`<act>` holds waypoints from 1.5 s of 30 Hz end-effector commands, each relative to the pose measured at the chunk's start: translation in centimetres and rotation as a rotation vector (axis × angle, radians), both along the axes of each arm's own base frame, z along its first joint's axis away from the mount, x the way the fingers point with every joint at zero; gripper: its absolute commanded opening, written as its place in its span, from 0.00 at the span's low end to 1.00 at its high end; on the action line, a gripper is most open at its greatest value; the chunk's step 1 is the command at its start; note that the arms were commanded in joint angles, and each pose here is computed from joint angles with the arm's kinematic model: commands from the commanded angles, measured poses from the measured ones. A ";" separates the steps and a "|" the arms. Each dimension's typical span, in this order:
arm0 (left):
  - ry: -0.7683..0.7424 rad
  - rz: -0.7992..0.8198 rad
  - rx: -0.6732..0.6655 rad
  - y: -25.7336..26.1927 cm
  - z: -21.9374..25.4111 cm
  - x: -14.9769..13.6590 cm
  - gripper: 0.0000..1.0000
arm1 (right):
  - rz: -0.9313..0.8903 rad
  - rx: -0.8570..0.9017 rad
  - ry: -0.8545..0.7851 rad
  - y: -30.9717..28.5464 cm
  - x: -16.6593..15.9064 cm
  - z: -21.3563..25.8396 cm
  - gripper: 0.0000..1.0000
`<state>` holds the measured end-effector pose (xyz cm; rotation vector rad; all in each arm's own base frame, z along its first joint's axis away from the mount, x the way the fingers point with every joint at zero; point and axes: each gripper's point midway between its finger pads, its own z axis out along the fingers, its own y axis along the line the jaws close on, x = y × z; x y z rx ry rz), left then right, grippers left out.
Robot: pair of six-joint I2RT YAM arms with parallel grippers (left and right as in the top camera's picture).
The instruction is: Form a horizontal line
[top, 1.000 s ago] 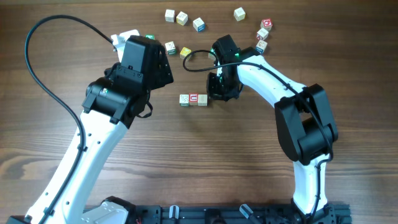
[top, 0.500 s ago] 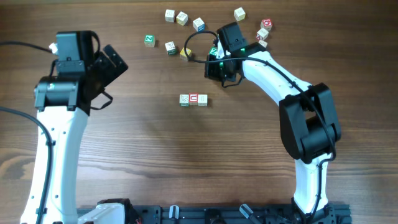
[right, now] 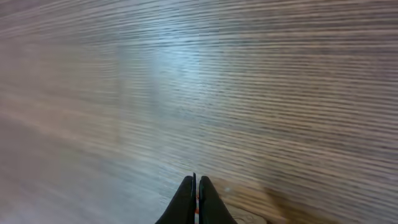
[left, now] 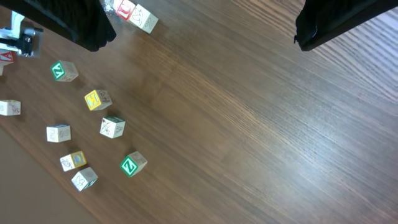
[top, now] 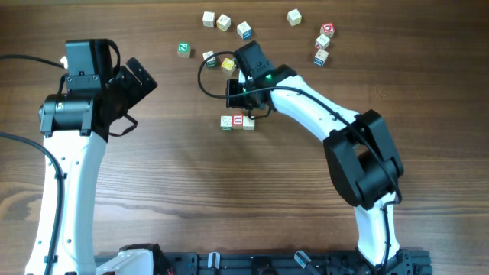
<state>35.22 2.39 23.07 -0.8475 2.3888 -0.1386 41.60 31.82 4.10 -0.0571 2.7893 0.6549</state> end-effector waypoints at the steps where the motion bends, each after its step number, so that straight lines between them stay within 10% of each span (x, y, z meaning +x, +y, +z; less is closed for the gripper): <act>1: 0.001 0.003 -0.015 -0.1 0.1 0.1 1.00 | -0.046 -0.029 -0.043 -0.9 1.2 1.3 0.04; 45: 0.001 0.003 -0.015 -0.1 0.1 0.1 1.00 | 0.006 -0.002 0.072 -0.5 -1.4 0.8 0.05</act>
